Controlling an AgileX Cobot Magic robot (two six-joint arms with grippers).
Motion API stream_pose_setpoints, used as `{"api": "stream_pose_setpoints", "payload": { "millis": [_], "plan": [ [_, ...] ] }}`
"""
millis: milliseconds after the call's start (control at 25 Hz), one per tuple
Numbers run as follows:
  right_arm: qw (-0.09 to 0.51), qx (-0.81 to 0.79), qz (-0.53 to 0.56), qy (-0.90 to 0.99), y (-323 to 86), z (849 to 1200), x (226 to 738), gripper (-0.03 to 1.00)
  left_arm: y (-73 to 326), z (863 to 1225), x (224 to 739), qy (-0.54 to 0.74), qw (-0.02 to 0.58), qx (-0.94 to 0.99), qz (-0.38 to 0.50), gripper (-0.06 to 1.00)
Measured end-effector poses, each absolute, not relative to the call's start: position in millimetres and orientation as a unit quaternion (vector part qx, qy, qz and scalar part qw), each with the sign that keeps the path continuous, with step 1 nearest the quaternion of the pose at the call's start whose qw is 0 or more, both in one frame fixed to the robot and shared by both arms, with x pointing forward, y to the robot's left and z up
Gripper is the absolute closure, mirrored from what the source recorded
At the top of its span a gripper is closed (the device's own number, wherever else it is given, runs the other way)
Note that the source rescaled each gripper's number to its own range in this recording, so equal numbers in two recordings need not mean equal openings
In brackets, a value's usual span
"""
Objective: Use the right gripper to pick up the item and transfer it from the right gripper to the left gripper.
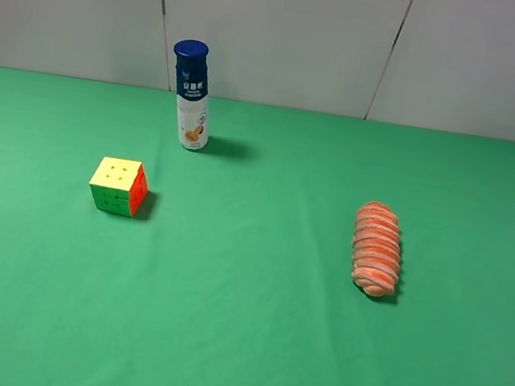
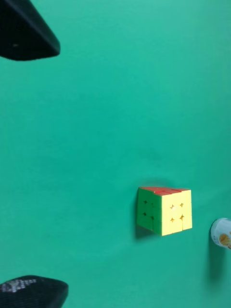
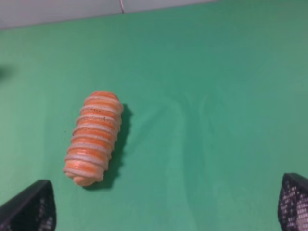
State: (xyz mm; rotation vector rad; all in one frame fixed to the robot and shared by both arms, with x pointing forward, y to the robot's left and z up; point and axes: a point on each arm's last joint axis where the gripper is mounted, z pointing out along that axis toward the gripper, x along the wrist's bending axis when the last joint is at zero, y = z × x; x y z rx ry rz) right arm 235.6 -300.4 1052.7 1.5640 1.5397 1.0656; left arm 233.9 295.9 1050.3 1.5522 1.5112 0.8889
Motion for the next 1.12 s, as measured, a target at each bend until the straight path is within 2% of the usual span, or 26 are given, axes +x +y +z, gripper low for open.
{"api": "stream_pose_setpoints", "payload": {
  "millis": [1120],
  "plan": [
    [0.344, 0.602, 0.41, 0.593, -300.4, 1052.7, 235.6, -0.03, 295.9, 1050.3, 233.9, 0.595, 0.389, 0.61, 0.35, -0.06]
  ]
}}
